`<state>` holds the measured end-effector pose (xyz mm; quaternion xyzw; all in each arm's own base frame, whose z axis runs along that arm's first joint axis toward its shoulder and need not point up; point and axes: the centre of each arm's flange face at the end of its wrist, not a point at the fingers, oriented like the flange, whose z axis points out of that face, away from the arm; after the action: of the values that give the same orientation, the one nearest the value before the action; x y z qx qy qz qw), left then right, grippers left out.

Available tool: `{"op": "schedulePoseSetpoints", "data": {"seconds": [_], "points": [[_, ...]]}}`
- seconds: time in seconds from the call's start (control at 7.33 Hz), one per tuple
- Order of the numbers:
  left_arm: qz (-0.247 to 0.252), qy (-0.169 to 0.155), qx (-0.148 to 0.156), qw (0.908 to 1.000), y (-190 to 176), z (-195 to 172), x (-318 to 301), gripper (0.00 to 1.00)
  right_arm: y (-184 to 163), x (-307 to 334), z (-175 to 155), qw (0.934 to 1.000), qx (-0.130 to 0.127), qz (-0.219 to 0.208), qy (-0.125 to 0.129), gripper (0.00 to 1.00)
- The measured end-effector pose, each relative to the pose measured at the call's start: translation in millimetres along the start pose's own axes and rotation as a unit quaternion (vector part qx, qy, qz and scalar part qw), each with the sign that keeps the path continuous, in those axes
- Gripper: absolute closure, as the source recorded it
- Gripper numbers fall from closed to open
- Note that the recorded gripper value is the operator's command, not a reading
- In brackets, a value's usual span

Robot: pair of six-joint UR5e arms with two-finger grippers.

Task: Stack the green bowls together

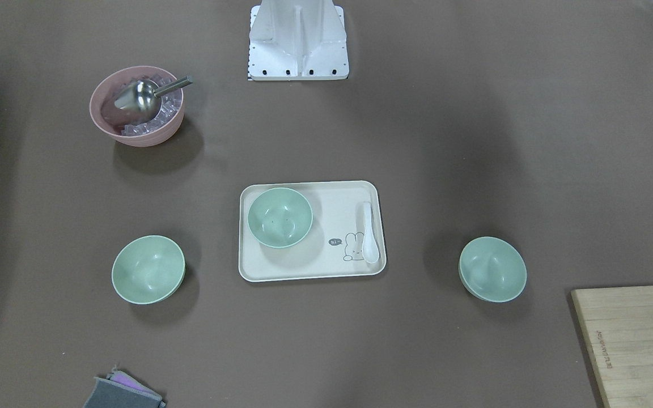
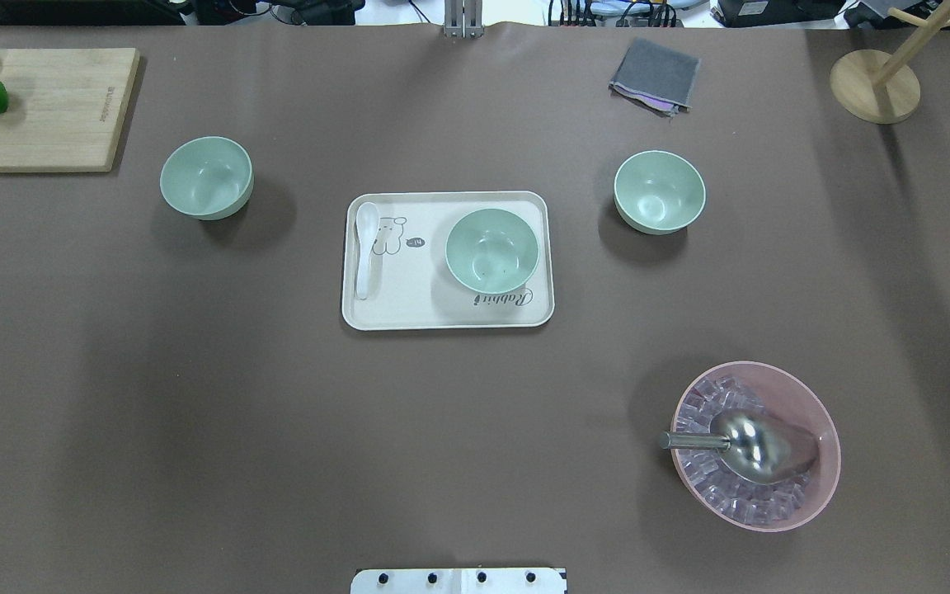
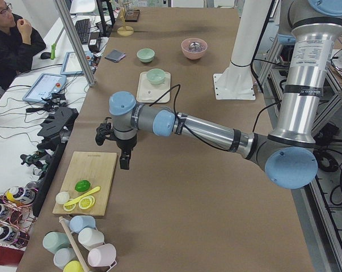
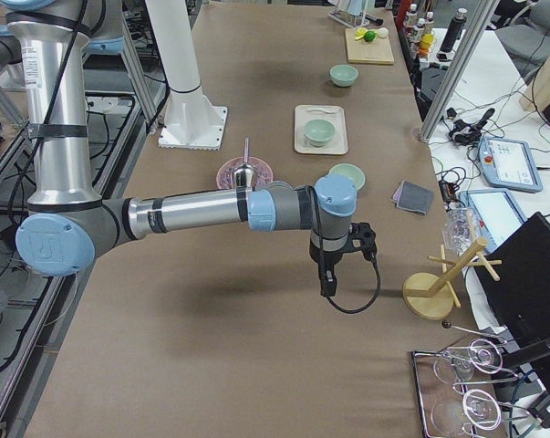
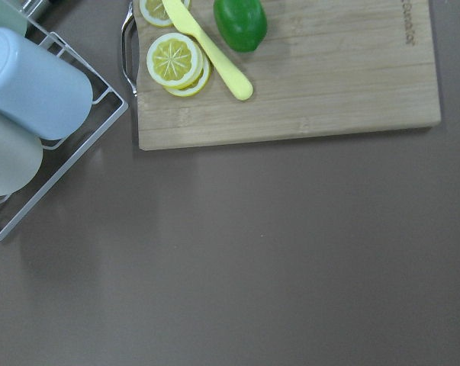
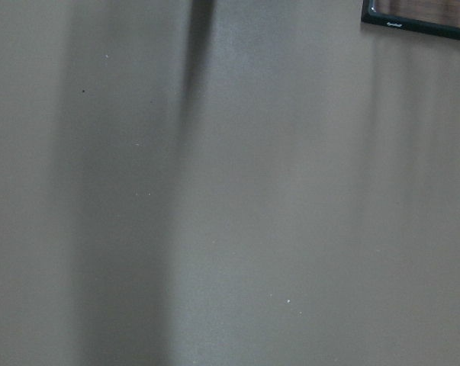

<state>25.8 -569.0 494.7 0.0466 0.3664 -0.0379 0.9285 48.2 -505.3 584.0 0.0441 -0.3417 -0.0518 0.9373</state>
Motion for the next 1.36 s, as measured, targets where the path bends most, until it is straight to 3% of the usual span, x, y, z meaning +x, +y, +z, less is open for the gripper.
{"op": "schedulePoseSetpoints", "data": {"seconds": [0.41,0.68,0.95,1.09,1.23,1.36], "points": [[-0.057,0.026,-0.026,0.9977,-17,64,184,0.02,-6,-10,-1,0.9999,0.002,0.015,-0.002,0.0],[-0.067,0.044,-0.009,0.9967,-37,132,214,0.02,-34,-44,-5,0.9994,0.007,0.034,-0.006,0.0],[-0.063,0.041,0.003,0.9971,-43,170,228,0.03,-66,-93,-3,0.9989,0.008,0.046,-0.012,0.0],[-0.059,0.035,0.005,0.9976,-41,181,235,0.19,-76,-113,0,0.9987,0.007,0.048,-0.014,0.0],[-0.055,0.028,0.005,0.9981,-37,191,241,0.63,-85,-130,3,0.9987,0.004,0.049,-0.016,0.0],[-0.052,0.022,0.004,0.9984,-34,200,246,1.0,-93,-145,6,0.9985,0.001,0.052,-0.018,0.0]]}}
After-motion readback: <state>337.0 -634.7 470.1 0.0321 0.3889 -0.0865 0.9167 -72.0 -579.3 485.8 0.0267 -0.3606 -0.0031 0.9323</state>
